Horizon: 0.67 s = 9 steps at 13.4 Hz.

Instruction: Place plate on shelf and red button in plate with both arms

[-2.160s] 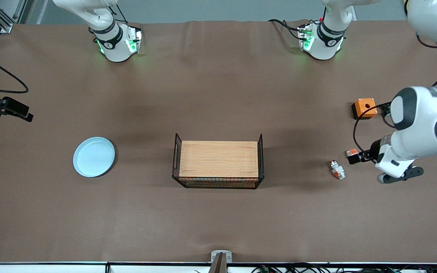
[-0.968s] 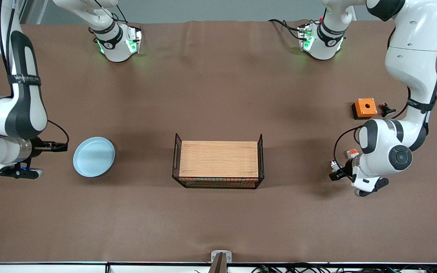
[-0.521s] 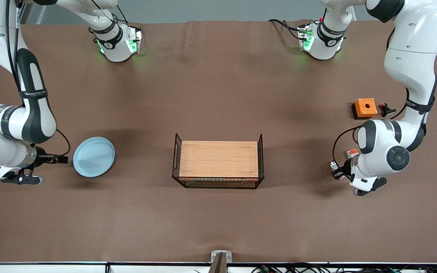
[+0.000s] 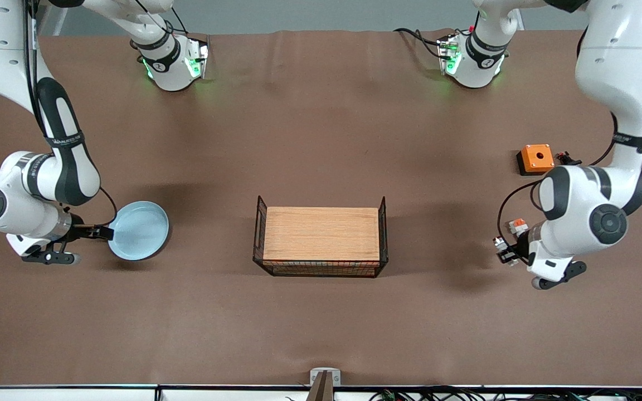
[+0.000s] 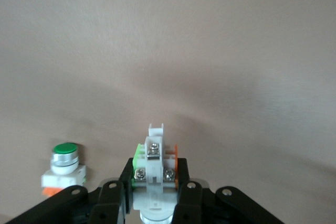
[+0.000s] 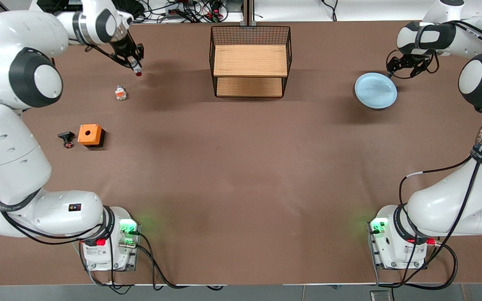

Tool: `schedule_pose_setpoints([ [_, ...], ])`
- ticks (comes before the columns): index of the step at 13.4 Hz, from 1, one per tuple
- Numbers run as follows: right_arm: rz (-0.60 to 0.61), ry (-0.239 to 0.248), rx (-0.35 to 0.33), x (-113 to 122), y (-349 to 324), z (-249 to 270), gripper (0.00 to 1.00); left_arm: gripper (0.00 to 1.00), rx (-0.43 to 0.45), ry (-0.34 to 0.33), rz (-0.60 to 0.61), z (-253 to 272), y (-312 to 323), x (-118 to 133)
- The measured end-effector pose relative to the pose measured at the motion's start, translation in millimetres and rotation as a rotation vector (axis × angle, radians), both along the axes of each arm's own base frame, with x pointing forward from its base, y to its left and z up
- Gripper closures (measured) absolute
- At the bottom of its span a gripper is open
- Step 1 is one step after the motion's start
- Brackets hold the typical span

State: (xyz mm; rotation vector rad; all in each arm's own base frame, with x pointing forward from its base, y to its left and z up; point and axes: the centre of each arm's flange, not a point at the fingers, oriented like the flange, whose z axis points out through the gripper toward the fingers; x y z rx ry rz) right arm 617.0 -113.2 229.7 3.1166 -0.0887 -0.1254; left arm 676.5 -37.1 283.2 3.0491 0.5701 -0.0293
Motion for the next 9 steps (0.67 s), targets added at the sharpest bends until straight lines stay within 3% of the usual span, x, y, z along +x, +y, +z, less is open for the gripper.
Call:
schedule_pose_setpoints([
  [4, -0.009, 0.021, 0.083, -12, -9, -16, 0.00, 0.67, 0.001, -0.043, -0.044, 57, -11, -4],
  [9, -0.041, 0.048, 0.110, -18, -17, -38, 0.02, 0.67, -0.006, -0.040, -0.086, 97, -37, -15],
])
